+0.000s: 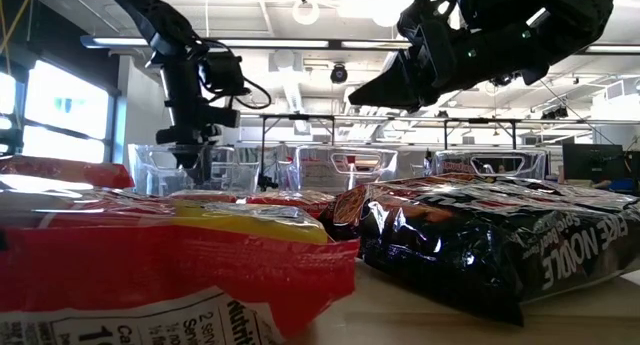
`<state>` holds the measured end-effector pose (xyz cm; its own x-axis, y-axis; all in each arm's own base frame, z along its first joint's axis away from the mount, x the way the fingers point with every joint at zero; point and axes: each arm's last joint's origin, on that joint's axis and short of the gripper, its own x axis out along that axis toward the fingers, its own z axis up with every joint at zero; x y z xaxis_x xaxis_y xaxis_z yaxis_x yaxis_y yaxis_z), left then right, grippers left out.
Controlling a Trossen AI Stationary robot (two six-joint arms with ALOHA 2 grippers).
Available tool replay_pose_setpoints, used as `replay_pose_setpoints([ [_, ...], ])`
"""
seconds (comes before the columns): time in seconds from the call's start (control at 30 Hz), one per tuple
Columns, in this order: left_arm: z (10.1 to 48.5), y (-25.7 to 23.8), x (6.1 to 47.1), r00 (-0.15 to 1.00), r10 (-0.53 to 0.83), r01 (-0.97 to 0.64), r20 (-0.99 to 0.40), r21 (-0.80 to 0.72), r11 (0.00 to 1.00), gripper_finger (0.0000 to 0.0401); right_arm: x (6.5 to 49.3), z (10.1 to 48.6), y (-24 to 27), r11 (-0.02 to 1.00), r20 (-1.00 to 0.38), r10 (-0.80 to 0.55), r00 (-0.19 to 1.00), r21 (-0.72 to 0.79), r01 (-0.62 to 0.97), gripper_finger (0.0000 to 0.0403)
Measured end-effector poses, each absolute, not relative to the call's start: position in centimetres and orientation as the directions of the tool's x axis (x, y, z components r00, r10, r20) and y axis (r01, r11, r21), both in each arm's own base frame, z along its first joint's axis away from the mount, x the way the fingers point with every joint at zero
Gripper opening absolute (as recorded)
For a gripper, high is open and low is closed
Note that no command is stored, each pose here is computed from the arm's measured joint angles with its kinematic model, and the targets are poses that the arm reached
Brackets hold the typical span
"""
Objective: Sort Maruchan noodles
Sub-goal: Put the orange noodle pack into the left transparent bin
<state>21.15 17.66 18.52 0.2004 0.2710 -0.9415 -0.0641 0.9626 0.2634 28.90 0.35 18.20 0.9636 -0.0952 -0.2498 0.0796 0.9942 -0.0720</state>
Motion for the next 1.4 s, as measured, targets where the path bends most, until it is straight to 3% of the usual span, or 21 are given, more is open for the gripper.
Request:
replay_pose_setpoints([
  [0.17, 19.2, 17.9, 21.1, 0.142, 0.313, -0.072, -0.939, 0.306, 0.949, 0.0162, 28.9, 18.2, 0.3, 0.994, -0.250, -0.095, 0.964, -0.072, 0.079, 0.0002],
  [0.3, 21.8, 19.2, 21.4, 0.168, 0.318, -0.146, -0.933, 0.295, 0.944, 0.0117, 28.9, 18.2, 0.4, 0.995, -0.250, -0.091, 0.964, -0.070, 0.076, 0.0002],
  [0.43, 22.9, 20.4, 20.7, 0.263, 0.143, -0.202, -0.954, 0.091, 0.975, 0.0044, 28.9, 18.2, 0.4, 0.995, -0.250, -0.091, 0.964, -0.071, 0.076, 0.0002],
  [0.53, 21.7, 20.9, 20.4, 0.224, 0.046, -0.216, -0.974, -0.004, 0.976, 0.0007, 28.9, 18.2, 0.4, 0.994, -0.250, -0.091, 0.964, -0.073, 0.075, 0.0002],
  [0.9, 17.0, 20.7, 22.8, 0.104, -0.067, -0.127, -0.992, -0.080, 0.989, 0.0002, 28.9, 18.2, 0.4, 0.994, -0.250, -0.092, 0.964, -0.080, 0.074, 0.0002],
  [1.2, 15.7, 20.5, 23.9, 0.074, -0.052, -0.092, -0.996, -0.059, 0.994, 0.0001, 28.9, 18.2, 0.4, 0.994, -0.254, -0.092, 0.963, -0.080, 0.074, 0.0002],
  [1.4, 15.5, 21.3, 24.4, 0.047, 0.116, -0.093, -0.992, 0.112, 0.989, 0.0001, 28.9, 18.1, 0.4, 0.994, -0.256, -0.093, 0.962, -0.080, 0.074, 0.0002],
])
